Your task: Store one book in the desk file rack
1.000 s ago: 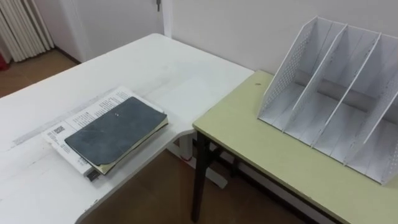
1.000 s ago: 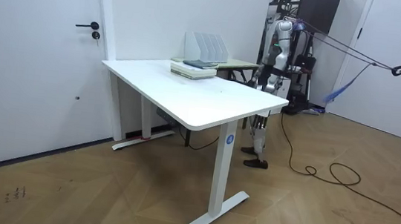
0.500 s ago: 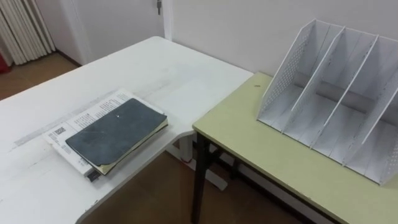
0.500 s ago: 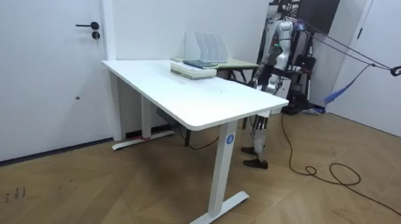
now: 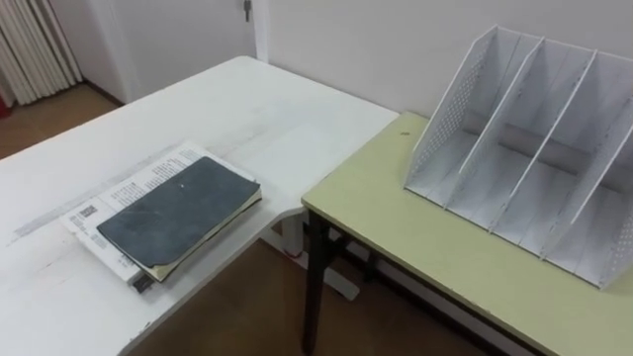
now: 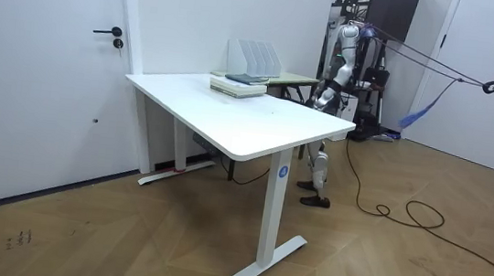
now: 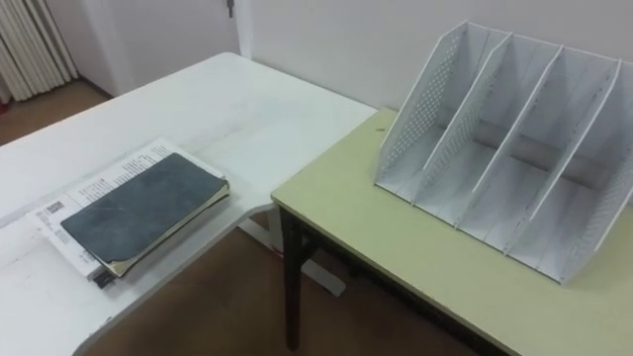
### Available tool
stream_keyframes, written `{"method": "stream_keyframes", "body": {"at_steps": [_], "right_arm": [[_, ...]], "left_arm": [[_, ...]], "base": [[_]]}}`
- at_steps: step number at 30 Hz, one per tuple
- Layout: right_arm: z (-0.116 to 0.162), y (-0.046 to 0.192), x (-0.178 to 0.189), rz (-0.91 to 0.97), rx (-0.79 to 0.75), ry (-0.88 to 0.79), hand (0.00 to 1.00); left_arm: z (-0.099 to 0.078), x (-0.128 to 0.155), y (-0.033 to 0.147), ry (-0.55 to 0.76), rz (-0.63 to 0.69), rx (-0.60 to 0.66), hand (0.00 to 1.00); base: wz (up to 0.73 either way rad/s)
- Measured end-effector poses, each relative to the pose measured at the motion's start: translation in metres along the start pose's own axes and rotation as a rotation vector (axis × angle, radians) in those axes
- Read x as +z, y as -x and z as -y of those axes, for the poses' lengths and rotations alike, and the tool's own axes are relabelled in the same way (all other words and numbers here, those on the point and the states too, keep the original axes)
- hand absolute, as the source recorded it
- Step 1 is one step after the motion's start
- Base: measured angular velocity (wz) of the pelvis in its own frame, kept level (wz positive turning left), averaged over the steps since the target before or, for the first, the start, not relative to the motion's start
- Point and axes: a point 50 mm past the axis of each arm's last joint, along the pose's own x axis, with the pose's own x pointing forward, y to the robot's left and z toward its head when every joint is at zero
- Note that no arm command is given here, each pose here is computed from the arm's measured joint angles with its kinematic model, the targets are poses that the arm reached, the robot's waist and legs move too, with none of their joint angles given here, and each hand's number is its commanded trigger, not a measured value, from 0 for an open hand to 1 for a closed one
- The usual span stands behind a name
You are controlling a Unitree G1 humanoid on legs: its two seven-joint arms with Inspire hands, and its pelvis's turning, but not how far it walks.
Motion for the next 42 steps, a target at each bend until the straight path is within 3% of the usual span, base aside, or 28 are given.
{"method": "stream_keyframes", "body": {"at_steps": [10,19,24,33,42], "right_arm": [[0.000,-0.001,0.006,0.037,-0.005,0.051,0.00],[0.000,-0.001,0.014,0.075,-0.012,0.092,0.00],[0.003,-0.002,0.016,0.059,-0.020,0.096,0.00],[0.011,-0.002,0.018,0.055,-0.043,0.106,0.00],[0.013,-0.002,0.015,0.047,-0.053,0.107,0.00]], "left_arm": [[0.017,0.046,0.005,-0.310,0.249,-0.038,0.00],[0.028,0.091,0.020,-0.672,0.528,0.002,0.00],[0.028,0.121,0.035,-0.843,0.695,0.087,0.00],[0.010,0.179,0.074,-0.859,1.010,0.366,0.00],[-0.008,0.187,0.083,-0.801,1.105,0.519,0.00]], "base": [[-0.01],[-0.03],[-0.02],[0.01],[0.00]]}}
